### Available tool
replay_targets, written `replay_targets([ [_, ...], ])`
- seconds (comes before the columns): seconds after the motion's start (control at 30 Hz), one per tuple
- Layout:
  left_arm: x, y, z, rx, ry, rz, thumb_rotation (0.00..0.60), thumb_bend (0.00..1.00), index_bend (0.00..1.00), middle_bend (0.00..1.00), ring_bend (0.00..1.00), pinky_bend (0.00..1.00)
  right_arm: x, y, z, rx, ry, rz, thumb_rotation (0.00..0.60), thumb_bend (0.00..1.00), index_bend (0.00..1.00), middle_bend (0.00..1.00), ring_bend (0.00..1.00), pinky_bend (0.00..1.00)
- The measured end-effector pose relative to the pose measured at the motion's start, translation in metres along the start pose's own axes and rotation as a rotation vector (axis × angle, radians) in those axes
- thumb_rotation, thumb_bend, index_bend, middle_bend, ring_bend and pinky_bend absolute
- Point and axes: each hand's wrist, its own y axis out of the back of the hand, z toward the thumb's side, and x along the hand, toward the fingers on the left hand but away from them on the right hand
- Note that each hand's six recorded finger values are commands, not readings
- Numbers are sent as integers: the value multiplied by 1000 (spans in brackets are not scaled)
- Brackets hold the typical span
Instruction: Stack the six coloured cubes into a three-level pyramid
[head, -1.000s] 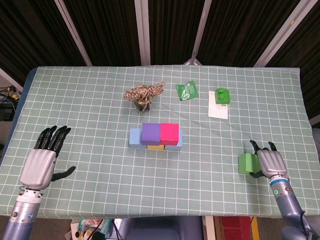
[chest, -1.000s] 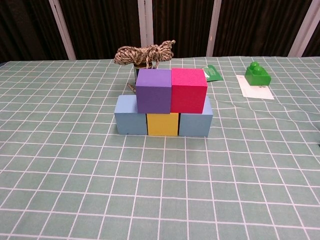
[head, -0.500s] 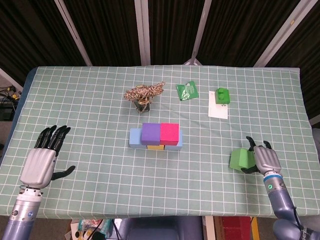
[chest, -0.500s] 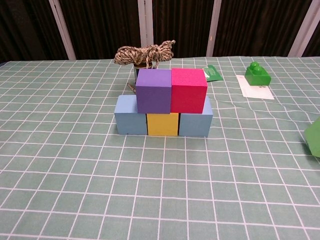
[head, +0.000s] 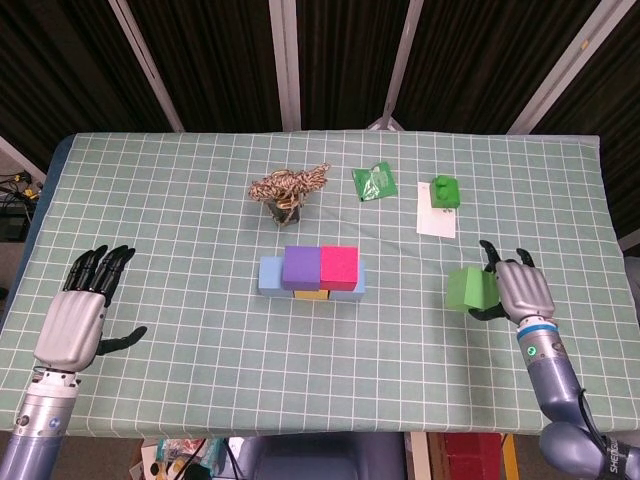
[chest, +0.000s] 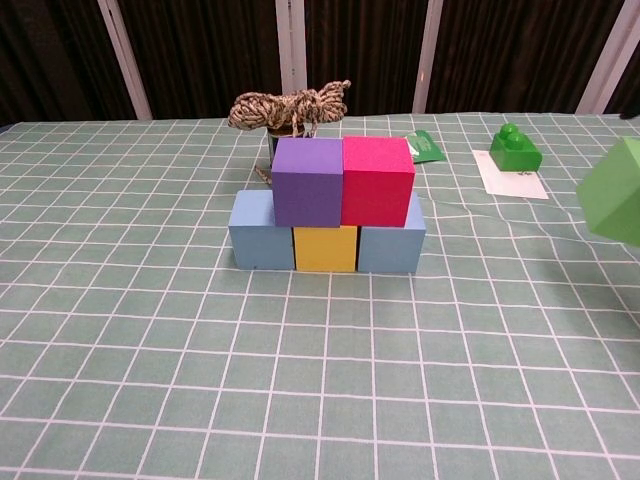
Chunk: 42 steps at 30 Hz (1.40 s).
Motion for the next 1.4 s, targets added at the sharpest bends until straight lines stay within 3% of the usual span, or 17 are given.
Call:
replay_targets([
  [0.33, 4, 8, -8, -52, 23, -13, 600, 147, 0, 57, 0, 0, 4, 62, 100, 154, 142, -104, 600, 183, 77, 500, 306, 0],
  [0.57, 5, 13, -13, -68, 31, -28, 600, 147, 0, 57, 0, 0, 5, 82, 166, 232, 174, -129, 600, 183, 77, 501, 306, 0],
  [0.77, 5, 16, -19, -97, 44, -43, 600, 146, 0, 57, 0, 0, 8, 84, 214, 279, 169, -119, 600, 183, 77, 509, 306, 0],
  [1.03, 6, 24, -24, -116, 50, -39, 600, 147, 0, 57, 0, 0, 20, 65, 262, 317, 201, -90, 600, 183, 77, 513, 309, 0],
  [1.2, 6, 31, -26, -118, 51, -23, 600, 147, 0, 57, 0, 0, 22, 54, 280, 343, 208, -82, 600, 183, 76, 523, 315, 0],
  [1.4, 5, 34, -27, -125, 49, -20, 600, 147, 0, 57, 0, 0, 11, 52, 290, 349, 150, -65, 600, 183, 76, 550, 323, 0],
])
